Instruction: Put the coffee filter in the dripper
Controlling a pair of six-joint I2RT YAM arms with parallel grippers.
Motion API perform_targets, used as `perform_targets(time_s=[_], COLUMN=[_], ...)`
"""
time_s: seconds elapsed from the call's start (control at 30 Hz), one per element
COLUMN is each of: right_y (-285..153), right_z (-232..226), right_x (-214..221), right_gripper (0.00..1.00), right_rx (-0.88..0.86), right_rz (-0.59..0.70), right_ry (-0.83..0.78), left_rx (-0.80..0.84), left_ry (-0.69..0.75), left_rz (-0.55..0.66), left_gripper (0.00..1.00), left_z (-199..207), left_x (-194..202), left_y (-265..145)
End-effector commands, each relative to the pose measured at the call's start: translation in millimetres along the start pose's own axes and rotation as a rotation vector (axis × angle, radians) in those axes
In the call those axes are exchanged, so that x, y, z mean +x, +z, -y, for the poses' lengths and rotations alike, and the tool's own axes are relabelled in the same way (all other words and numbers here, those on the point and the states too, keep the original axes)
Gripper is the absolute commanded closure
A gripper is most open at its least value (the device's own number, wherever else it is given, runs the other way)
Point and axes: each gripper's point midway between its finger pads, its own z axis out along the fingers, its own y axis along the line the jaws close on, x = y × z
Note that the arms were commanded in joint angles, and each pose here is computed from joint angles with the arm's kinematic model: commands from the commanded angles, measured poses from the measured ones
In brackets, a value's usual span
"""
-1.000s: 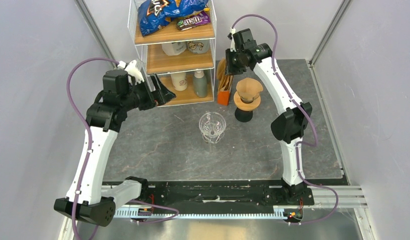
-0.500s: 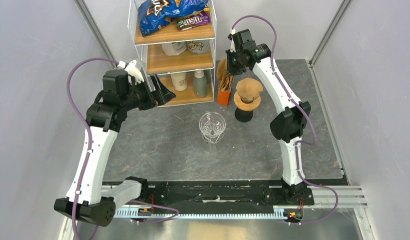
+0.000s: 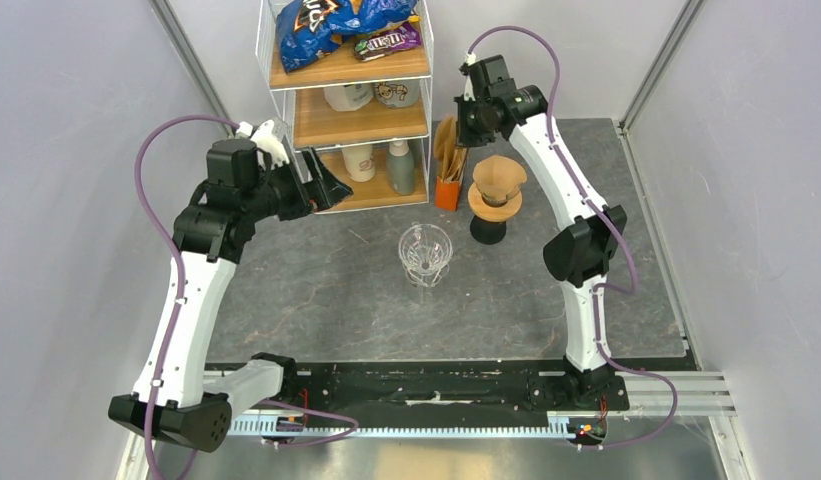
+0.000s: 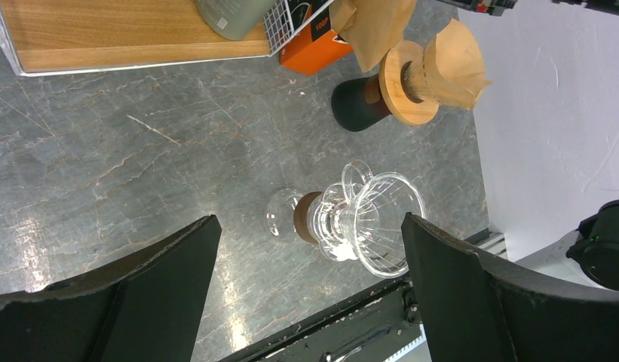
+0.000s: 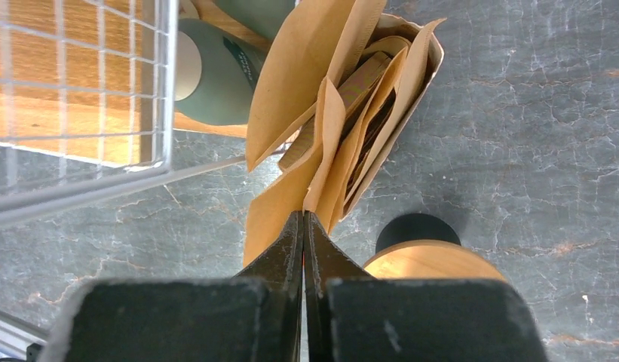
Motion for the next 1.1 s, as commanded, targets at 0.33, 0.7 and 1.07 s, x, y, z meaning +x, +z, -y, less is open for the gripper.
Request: perform_targets(time_s=[0.33, 0.7, 1.07], right_y=[-141, -229, -224], right_z=[-7, -40, -61], right_x=[-45, -13, -5], right_gripper=[1.0, 1.0, 1.0], right_rx=[-0.06, -0.332, -0.298], right_rz=[0.254, 0.372, 0.425], right_ry=[0.022, -0.093, -0.185], left_rx=[0.179, 0.453, 0.417], left_ry=[0.184, 0.528, 0.42], left_rz=[0.096, 0.201, 0.224], left_gripper=[0.02, 0.01, 0.01], left_z=[38, 132, 213], left_x=[-32, -55, -35], left_y=[-10, -4, 33])
